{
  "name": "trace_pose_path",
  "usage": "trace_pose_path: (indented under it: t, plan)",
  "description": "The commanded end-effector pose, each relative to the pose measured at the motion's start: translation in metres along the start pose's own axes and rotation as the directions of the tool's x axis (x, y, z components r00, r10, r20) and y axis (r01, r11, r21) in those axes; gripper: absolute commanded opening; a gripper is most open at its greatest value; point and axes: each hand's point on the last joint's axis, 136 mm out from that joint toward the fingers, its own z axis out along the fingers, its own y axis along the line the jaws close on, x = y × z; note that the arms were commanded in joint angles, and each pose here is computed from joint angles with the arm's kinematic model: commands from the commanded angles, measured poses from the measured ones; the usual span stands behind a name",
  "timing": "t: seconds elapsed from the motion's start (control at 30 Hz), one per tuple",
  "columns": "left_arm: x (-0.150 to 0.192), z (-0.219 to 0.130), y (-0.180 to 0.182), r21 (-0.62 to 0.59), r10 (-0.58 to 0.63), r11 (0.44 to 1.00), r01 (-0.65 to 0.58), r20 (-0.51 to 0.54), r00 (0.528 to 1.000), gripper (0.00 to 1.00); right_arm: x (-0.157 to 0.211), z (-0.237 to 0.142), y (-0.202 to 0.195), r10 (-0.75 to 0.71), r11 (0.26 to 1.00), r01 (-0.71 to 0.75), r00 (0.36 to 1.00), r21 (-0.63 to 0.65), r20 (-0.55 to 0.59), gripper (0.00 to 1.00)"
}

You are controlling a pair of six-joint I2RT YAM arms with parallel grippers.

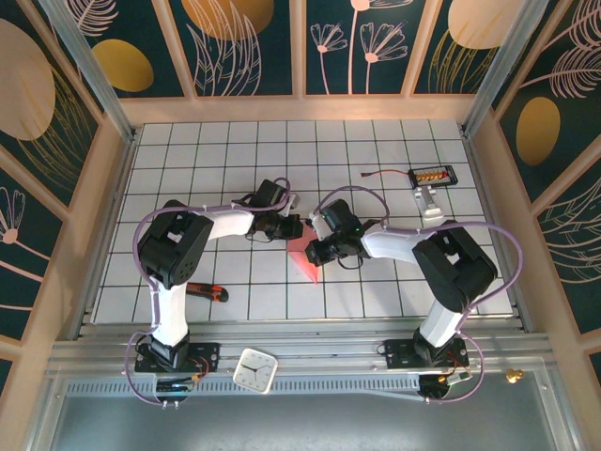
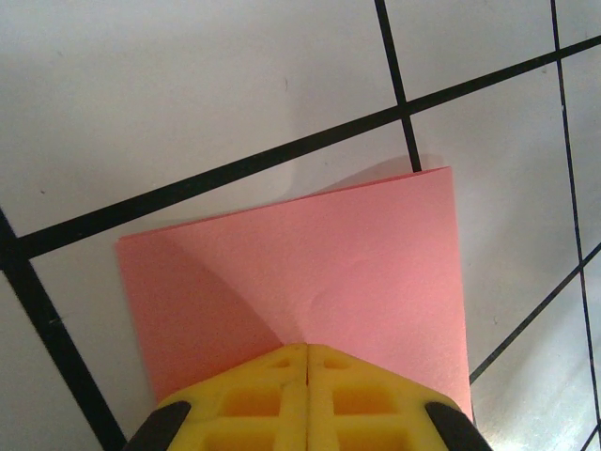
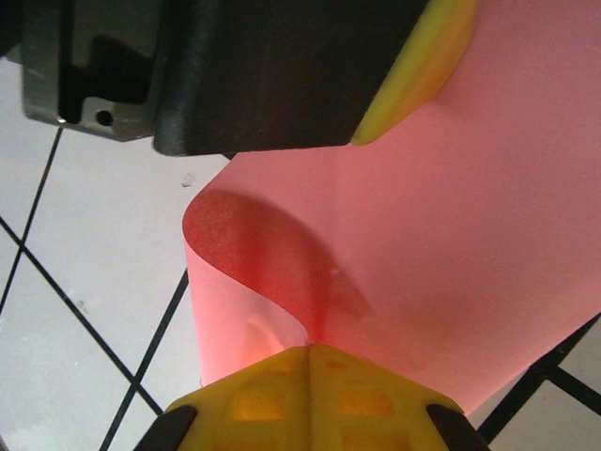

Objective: Fold a paper plane with a square sheet of paper (pick it up from the middle)
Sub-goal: Third fold the triangle at the center of the table.

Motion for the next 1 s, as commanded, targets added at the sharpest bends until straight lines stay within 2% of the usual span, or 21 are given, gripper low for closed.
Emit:
trace_pose_path:
  t: [0.0, 0.97]
  plan:
    - [0.024, 0.012, 0.019, -0.059, -0.024, 0.998, 0.019, -0.084, 0.996, 0.07, -0.003, 0.0, -0.012, -0.006, 0.999, 0.007, 1.0, 0.053, -0.01, 0.0]
    - [0.02, 0.01, 0.017, -0.062, -0.021, 0.998, 0.017, -0.078, 0.997, 0.07, 0.003, -0.007, -0.028, -0.004, 0.99, 0.008, 1.0, 0.137, -0.03, 0.0]
